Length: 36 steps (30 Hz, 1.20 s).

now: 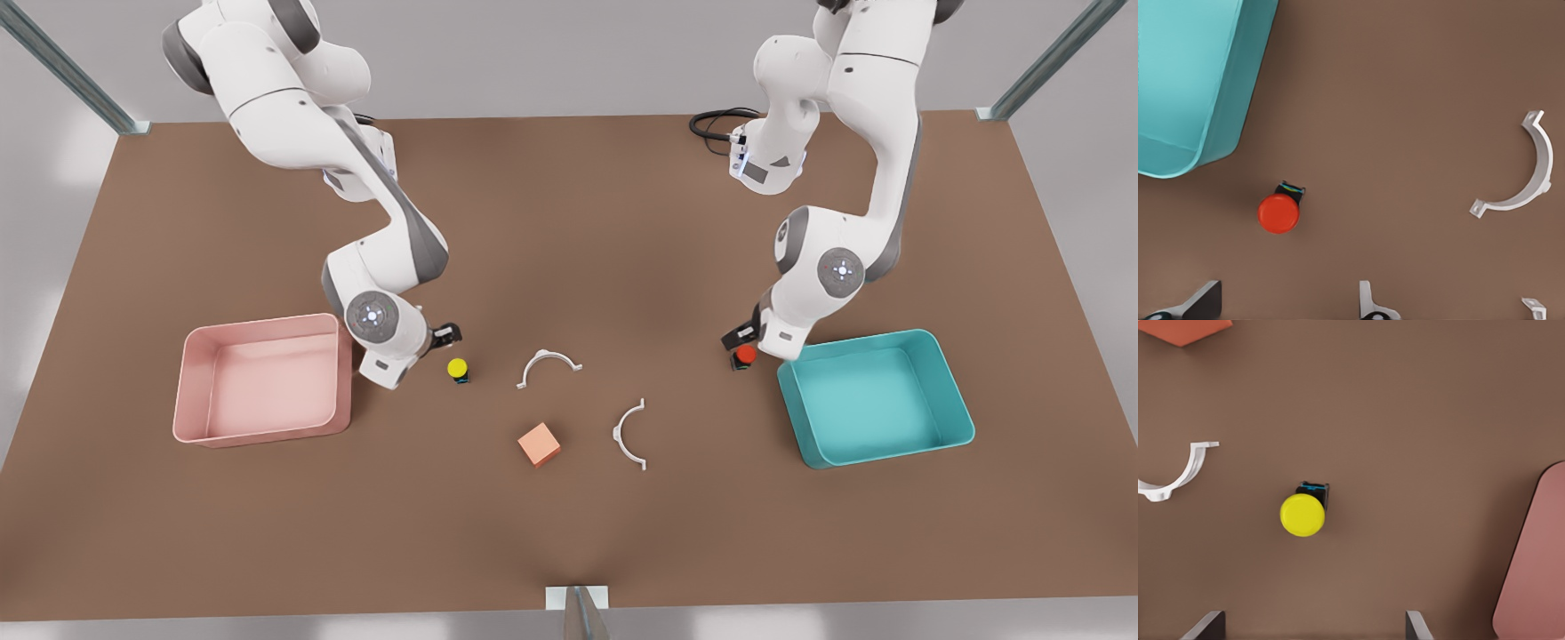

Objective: Place the red button in the blue storage box with the left arm, and place the yellow button in the pink storage box with the right arm

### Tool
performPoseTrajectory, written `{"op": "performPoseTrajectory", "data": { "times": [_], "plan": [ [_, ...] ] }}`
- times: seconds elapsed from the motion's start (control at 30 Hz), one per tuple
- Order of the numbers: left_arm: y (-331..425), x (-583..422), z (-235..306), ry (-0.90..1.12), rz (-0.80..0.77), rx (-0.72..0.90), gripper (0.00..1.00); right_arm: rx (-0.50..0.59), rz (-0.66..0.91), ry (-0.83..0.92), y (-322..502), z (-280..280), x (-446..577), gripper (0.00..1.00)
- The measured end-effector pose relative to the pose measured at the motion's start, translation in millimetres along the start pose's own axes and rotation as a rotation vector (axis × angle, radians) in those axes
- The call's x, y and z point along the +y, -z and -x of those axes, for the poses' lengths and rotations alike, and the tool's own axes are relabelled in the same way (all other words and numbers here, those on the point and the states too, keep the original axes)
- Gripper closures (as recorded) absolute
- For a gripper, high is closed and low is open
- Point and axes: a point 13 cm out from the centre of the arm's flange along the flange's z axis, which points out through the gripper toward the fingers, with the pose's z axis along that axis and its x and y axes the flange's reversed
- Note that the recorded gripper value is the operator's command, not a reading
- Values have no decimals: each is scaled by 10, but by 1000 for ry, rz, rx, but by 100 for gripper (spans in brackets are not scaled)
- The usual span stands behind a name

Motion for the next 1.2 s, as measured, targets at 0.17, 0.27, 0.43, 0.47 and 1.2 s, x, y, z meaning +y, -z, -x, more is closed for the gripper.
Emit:
{"op": "performPoseTrajectory", "data": {
  "times": [0.17, 0.27, 0.43, 0.47, 1.2],
  "plan": [
    [-484, 62, -49, 95, 22, 2, 0, 2, 26, -12, -208, 100, 294, 0],
    [-742, 171, 35, 160, 40, 6, 0, 36, 35, -13, -472, 87, 471, 0],
    [-906, 324, 180, 242, 53, -3, 0, 32, 16, -40, -690, 124, 406, 0],
    [-944, 332, 189, 252, 57, -3, 0, 25, 11, -45, -728, 150, 377, 0],
    [-1329, 313, 318, 377, 82, -7, 40, -101, 72, -140, -1415, 400, 224, 0]
  ]
}}
